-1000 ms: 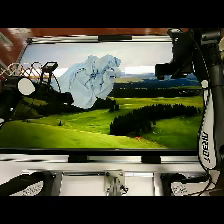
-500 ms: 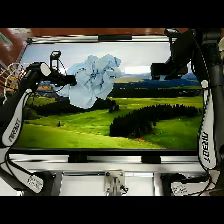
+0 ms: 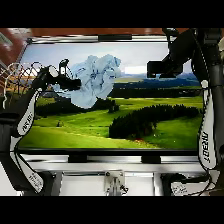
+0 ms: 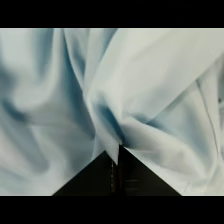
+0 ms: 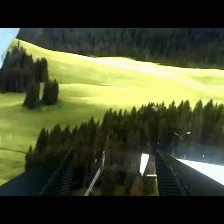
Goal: Fold the shirts.
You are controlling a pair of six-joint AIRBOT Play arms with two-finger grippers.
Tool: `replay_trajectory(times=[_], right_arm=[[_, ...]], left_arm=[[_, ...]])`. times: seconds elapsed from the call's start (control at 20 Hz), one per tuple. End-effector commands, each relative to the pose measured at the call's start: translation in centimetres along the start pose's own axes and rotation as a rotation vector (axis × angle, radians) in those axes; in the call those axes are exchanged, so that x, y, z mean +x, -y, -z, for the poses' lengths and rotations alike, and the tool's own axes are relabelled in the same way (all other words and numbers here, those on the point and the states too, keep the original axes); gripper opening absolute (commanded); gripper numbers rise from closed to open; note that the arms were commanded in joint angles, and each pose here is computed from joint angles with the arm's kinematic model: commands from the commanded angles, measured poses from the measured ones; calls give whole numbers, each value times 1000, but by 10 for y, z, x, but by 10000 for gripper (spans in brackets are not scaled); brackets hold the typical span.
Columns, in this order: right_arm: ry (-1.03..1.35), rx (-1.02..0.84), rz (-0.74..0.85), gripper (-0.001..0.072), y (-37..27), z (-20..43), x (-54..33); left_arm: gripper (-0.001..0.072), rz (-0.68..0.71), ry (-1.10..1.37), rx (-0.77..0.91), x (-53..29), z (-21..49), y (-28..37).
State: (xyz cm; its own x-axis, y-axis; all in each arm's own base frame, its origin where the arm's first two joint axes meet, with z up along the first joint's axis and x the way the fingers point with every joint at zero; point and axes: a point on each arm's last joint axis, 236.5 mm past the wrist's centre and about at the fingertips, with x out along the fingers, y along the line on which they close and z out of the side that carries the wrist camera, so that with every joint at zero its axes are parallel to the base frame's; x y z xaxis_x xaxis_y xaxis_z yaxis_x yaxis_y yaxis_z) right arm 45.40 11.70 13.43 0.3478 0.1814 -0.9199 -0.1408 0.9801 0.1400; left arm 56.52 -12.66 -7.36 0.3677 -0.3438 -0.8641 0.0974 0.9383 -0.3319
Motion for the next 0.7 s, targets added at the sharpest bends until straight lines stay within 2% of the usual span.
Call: replay_trajectory(times=[0.0, 0.2, 0.4, 0.5, 0.65], right_arm=[[49, -10, -7, 617, -2, -12, -1], [212, -6, 65, 617, 14, -42, -25], [521, 22, 252, 617, 52, -60, -145], [684, 77, 322, 617, 68, -49, -221], [832, 113, 335, 617, 71, -16, -300]], left_arm=[[25, 95, 52, 67, -36, -19, 41], [25, 143, 419, 371, -206, -78, 142], [26, 243, 635, 575, -379, -28, 239], [27, 328, 593, 640, -410, 22, 278], [27, 492, 447, 697, -397, 91, 346]])
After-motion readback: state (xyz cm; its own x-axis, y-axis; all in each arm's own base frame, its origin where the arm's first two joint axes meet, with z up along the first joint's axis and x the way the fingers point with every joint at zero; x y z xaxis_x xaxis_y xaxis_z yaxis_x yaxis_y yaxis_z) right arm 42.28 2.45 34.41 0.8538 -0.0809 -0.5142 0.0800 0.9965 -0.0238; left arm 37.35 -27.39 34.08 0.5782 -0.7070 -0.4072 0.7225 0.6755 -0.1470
